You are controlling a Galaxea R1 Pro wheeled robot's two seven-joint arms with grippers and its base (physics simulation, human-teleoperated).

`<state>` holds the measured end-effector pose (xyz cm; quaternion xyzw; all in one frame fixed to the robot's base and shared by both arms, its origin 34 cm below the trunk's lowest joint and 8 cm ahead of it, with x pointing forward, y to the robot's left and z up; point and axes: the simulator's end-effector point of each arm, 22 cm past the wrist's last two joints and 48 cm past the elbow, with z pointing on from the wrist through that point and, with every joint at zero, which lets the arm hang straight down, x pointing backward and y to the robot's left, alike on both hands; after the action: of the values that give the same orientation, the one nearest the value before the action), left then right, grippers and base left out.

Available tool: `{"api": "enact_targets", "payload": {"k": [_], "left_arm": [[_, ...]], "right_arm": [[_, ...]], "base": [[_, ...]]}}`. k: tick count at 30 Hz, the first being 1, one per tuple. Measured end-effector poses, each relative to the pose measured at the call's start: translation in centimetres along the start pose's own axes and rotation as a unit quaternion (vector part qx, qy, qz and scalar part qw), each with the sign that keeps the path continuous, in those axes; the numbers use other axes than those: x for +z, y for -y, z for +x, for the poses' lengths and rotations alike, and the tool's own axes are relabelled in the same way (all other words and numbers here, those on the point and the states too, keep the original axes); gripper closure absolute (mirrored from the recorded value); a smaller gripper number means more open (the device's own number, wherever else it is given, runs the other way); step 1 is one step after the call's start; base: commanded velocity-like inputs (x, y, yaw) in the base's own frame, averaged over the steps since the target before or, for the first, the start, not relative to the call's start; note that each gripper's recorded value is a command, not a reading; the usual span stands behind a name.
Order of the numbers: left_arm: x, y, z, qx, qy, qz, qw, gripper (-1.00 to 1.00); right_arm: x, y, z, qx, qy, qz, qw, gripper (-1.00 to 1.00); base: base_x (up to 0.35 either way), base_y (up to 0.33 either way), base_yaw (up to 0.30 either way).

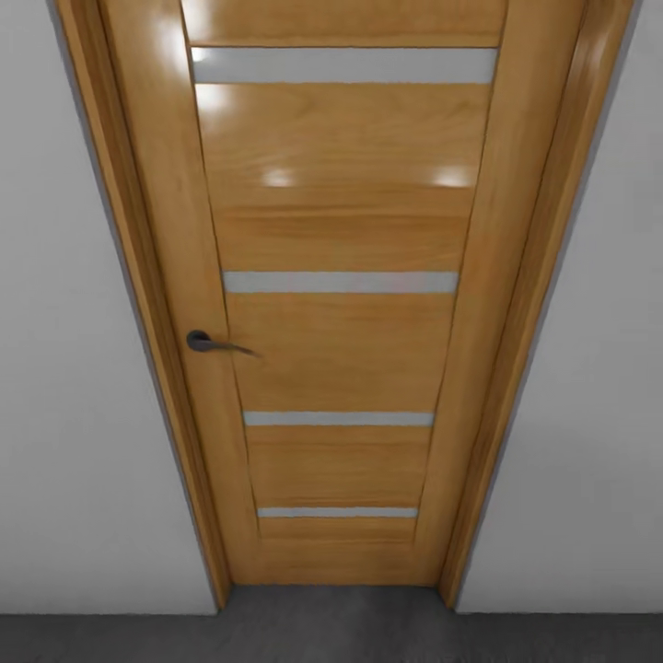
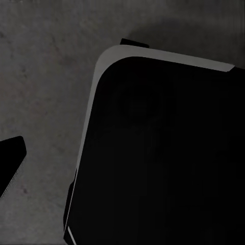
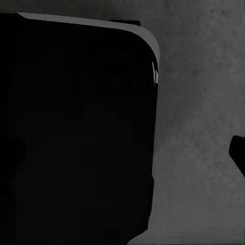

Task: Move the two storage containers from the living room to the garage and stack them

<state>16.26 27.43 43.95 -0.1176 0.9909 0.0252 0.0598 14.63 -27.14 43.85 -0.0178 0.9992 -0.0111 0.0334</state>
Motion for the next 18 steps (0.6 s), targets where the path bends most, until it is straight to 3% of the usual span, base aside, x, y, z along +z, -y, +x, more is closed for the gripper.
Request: {"api": "enact_targets", "payload": {"k": [5, 18], "left_arm": [[0.00, -0.01, 0.03, 0.000, 0.000, 0.000, 1.0000, -1.00], [0.00, 0.00, -0.05, 0.001, 0.001, 0.000, 1.0000, -1.00]], "right_arm": [[0.00, -0.01, -0.05, -0.001, 0.001, 0.000, 1.0000, -1.00], [0.00, -0.04, -0.21, -0.007, 0.005, -0.001, 1.0000, -1.00]], "base": [[0.000, 0.000, -0.150], [0.000, 0.000, -0.006]]}}
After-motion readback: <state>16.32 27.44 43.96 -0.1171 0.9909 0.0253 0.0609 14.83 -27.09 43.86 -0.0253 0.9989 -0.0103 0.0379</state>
